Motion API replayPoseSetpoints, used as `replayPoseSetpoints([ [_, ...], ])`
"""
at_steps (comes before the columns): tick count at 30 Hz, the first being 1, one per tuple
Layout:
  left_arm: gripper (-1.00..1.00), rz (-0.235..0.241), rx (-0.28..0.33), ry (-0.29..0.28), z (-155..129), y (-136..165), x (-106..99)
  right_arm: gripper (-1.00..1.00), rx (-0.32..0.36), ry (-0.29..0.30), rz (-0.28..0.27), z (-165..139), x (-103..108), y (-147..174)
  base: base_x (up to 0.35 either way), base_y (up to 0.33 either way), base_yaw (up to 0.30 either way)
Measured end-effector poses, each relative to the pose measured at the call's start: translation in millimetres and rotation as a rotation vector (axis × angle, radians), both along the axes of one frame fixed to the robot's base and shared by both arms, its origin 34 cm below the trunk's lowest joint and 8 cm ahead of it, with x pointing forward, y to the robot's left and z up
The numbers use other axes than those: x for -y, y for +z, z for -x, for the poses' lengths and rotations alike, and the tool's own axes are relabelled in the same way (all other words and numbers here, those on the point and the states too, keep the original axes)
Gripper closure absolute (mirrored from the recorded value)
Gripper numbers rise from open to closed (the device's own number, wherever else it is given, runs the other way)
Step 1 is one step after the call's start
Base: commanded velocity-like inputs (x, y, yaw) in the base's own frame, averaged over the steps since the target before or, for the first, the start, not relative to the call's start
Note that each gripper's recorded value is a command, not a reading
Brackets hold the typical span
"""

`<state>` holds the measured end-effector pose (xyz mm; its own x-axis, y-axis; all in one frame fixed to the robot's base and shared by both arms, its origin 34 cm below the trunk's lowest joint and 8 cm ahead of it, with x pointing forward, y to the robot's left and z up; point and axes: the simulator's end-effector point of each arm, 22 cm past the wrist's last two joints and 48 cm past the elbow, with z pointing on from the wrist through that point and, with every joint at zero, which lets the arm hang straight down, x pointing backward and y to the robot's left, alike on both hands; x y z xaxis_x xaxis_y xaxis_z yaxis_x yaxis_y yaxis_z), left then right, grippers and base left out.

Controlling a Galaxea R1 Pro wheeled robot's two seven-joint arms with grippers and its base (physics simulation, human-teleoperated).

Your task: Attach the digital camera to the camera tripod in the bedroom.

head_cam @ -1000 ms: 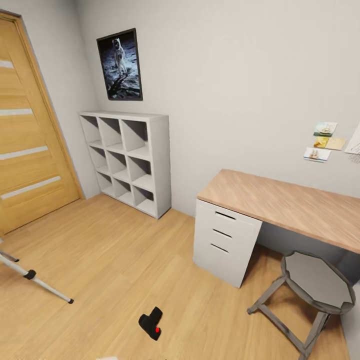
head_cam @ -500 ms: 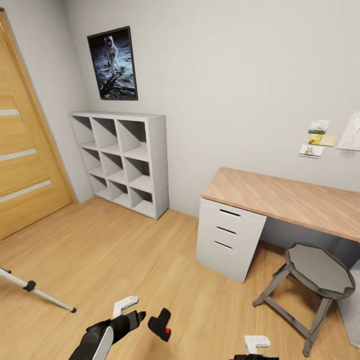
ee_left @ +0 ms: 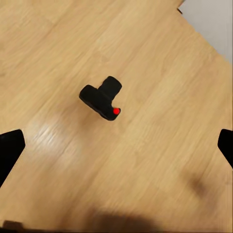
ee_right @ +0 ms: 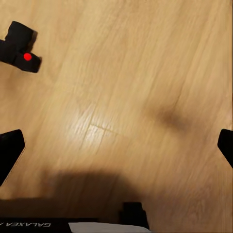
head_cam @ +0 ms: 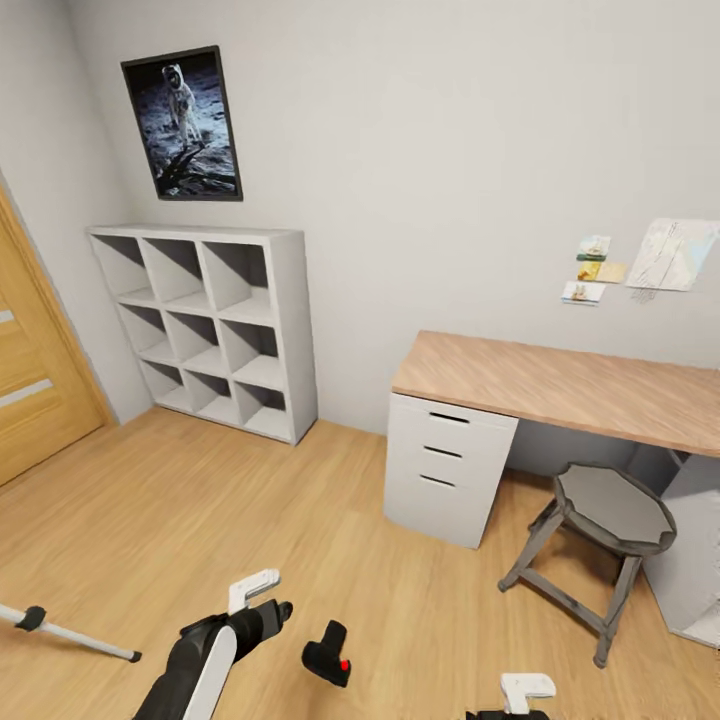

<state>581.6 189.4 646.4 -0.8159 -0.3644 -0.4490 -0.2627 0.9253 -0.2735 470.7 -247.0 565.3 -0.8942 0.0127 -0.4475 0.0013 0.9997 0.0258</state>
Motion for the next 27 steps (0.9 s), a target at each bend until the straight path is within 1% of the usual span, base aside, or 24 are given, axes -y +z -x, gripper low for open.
replayPoseSetpoints([
  [2, -1.0, -0.011, -0.01, 0.016, 6, -10, 2, -1.0, 0.009, -0.001, 0.001, 2, 1, 3, 0.0, 0.325, -0.265],
  [4, -1.0, -0.022, -0.007, 0.026, 10, -17, 4, -1.0, 0.017, -0.001, 0.002, 2, 2, 6, 0.0, 0.325, -0.265],
  [8, -1.0, -0.036, -0.005, 0.027, 15, -27, 10, -1.0, 0.025, -0.004, 0.004, 3, 4, 10, 0.0, 0.325, -0.265],
  [25, -1.0, -0.046, -0.01, 0.02, 21, -34, 14, -1.0, 0.029, -0.008, 0.008, 3, 7, 13, 0.0, 0.325, -0.266],
  [27, -1.0, -0.044, -0.021, 0.012, 25, -38, 16, -1.0, 0.029, -0.009, 0.008, 3, 7, 13, 0.0, 0.326, -0.266],
])
